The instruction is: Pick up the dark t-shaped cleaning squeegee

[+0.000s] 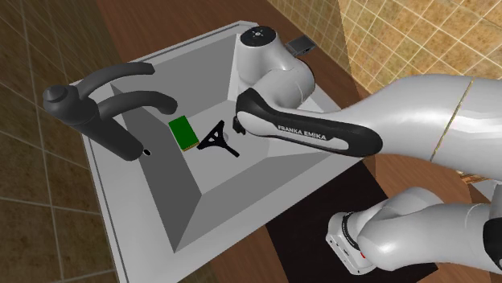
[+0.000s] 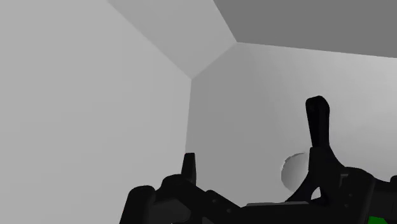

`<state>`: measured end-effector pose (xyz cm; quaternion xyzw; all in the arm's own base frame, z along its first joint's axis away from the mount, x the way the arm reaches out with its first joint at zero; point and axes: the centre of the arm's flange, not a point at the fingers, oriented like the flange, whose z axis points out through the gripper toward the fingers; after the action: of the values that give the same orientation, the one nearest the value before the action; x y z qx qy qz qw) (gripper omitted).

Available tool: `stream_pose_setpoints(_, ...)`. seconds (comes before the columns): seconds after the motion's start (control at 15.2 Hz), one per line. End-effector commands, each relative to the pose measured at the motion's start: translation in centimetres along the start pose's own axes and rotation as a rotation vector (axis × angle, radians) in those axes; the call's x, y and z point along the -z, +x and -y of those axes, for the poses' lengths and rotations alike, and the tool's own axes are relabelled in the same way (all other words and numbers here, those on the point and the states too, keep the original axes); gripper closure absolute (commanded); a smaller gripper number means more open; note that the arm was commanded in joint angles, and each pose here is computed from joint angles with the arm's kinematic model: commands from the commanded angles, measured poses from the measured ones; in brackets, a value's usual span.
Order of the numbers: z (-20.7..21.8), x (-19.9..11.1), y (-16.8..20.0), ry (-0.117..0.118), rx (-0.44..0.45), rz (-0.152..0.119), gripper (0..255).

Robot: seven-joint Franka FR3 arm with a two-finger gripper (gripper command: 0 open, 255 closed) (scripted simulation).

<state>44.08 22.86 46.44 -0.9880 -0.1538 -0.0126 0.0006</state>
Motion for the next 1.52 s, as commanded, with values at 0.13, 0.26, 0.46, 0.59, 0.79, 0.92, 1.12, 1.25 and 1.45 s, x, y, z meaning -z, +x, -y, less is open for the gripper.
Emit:
stream_pose_setpoints(0.13, 4.3, -2.2, 2.3, 0.012, 0.045, 0.009, 0)
stream_pose_setpoints(0.26, 6.4, -3.3, 3.5, 0.017, 0.067, 0.013, 0)
stream_pose_setpoints(0.46, 9.5, -5.0, 5.0, 0.025, 0.1, 0.019, 0)
stream_pose_setpoints(0.59, 10.4, -6.0, 5.4, 0.028, 0.109, 0.02, 0)
stream_pose_setpoints(0.79, 10.4, -7.6, 5.4, 0.028, 0.109, 0.02, 0)
stream_pose_setpoints(0.92, 10.4, -8.6, 5.4, 0.028, 0.109, 0.02, 0)
stream_pose_setpoints(1.12, 10.4, -9.4, 5.3, 0.028, 0.109, 0.02, 0)
stream_pose_setpoints(1.25, 10.4, -9.5, 5.3, 0.028, 0.109, 0.02, 255)
stream_pose_setpoints(1.45, 10.4, -9.5, 5.3, 0.028, 0.109, 0.02, 255)
